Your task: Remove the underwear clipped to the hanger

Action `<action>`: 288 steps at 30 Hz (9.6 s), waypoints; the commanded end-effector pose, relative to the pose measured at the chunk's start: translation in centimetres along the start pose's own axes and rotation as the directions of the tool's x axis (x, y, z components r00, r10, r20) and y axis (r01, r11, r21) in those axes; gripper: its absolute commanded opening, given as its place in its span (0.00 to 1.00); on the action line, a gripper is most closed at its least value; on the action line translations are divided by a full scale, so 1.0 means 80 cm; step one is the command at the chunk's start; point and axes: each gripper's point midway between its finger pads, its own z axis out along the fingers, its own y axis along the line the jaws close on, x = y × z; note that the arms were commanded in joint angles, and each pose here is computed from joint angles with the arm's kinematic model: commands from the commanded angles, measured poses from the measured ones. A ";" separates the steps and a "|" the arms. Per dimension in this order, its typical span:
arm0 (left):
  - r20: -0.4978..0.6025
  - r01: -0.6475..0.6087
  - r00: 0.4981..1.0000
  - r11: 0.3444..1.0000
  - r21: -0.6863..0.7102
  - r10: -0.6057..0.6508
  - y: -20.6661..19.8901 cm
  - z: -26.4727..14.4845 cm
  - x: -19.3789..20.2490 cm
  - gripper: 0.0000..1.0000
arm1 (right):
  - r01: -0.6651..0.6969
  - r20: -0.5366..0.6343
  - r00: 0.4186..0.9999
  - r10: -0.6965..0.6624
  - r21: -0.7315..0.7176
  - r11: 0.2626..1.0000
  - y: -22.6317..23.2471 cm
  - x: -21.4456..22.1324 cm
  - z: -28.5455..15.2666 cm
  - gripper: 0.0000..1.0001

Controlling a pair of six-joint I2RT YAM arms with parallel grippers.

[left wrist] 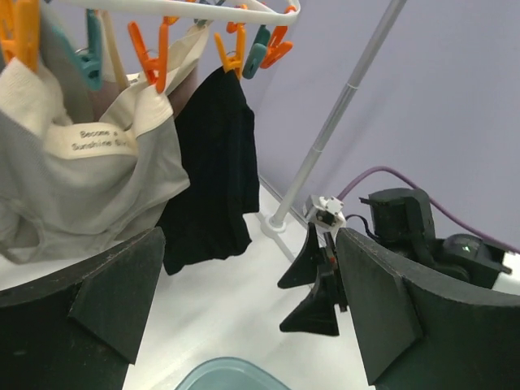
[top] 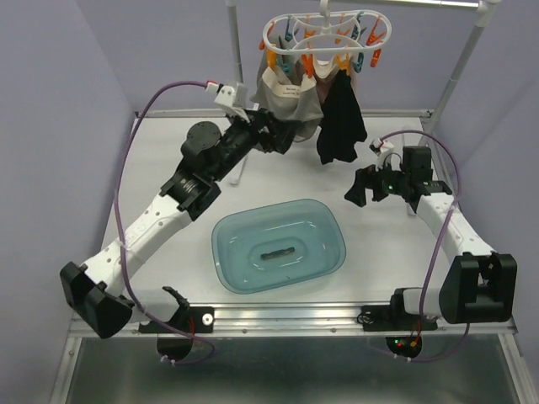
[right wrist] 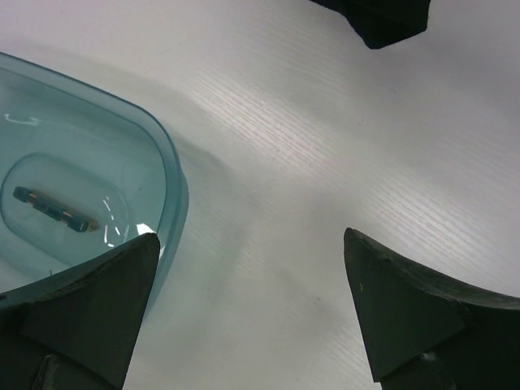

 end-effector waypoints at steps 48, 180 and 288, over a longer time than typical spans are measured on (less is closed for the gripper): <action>0.282 0.179 0.944 0.984 -0.005 -0.171 0.015 0.286 -0.033 0.68 | 0.266 -0.029 0.962 -0.273 0.348 0.899 -0.064 -0.008 -0.047 1.00; 0.055 0.505 0.832 0.711 -0.490 -0.553 0.195 0.231 0.389 0.21 | 0.254 -0.101 0.967 -0.234 0.445 0.859 -0.101 0.007 -0.042 1.00; 0.151 0.156 0.980 0.967 -0.202 -0.127 0.083 -0.227 0.153 0.99 | 0.738 0.300 0.517 -0.802 0.319 0.595 0.075 -0.307 0.053 1.00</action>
